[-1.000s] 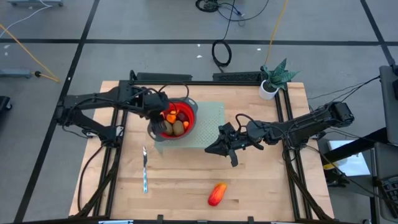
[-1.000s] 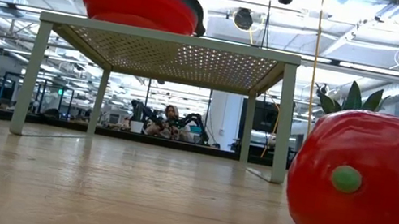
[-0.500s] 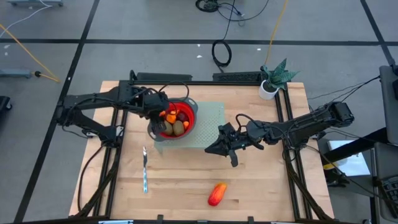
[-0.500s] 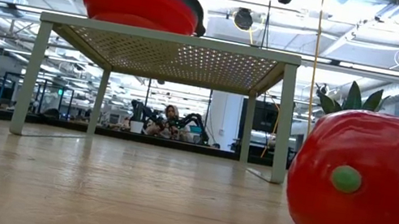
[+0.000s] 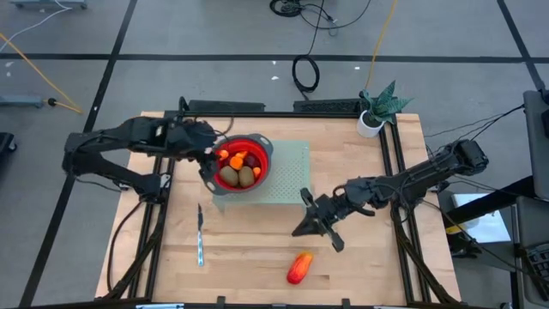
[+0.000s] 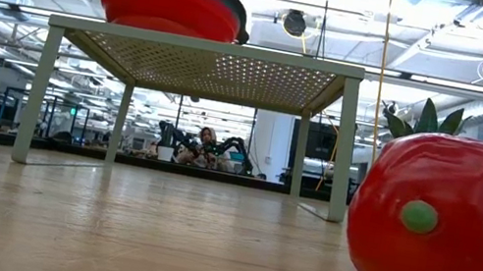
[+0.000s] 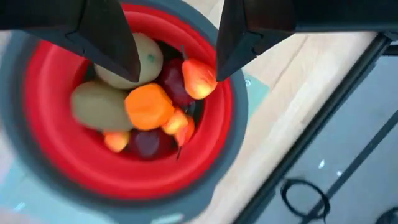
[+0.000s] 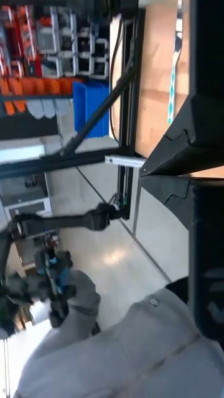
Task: Pick & Place Fruit
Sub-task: Put the mango into the strainer bowl on the shelf
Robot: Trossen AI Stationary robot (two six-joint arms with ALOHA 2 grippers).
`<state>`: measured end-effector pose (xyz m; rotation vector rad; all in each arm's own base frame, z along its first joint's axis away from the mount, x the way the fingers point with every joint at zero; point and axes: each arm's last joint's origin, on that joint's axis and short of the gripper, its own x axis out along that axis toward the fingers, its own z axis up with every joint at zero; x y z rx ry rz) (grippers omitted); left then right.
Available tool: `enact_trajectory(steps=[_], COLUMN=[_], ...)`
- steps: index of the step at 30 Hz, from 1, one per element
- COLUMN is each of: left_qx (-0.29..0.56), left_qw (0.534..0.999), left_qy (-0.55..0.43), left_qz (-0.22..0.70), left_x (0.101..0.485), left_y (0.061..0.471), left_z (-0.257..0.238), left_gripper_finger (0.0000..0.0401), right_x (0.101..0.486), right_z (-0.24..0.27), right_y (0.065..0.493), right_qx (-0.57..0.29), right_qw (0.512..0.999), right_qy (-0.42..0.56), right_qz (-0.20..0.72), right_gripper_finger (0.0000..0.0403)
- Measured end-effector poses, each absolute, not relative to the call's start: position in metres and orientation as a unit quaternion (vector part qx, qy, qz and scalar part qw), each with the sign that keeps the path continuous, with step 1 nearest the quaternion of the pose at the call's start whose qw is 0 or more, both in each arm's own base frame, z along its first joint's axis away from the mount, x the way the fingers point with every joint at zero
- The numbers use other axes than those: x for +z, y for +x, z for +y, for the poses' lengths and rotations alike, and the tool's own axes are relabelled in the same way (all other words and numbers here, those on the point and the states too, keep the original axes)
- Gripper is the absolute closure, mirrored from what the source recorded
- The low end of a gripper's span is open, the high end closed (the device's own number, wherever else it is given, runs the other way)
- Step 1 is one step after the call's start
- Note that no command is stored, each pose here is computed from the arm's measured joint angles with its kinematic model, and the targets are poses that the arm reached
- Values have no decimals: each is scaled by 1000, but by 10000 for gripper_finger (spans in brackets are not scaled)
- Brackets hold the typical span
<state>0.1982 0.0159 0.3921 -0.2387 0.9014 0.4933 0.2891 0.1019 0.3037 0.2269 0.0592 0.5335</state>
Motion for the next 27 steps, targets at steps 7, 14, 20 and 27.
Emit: enact_trajectory(steps=[7,14,20,27], left_qx=[222,168,129,67], left_qw=[900,930,948,973], left_qy=[-114,-84,-73,-60], left_qz=[358,315,283,213], left_x=[412,425,428,408], left_y=[174,154,140,126], left_z=[4,-10,-20,-30], left_gripper_finger=[221,292,354,395], right_x=[303,299,294,283], right_z=[115,124,134,151], right_y=[284,280,275,275], right_qx=[284,297,313,335], right_qw=[954,952,946,938], right_qy=[91,62,58,43], right_qz=[30,40,66,84], right_gripper_finger=[403,403,403,403])
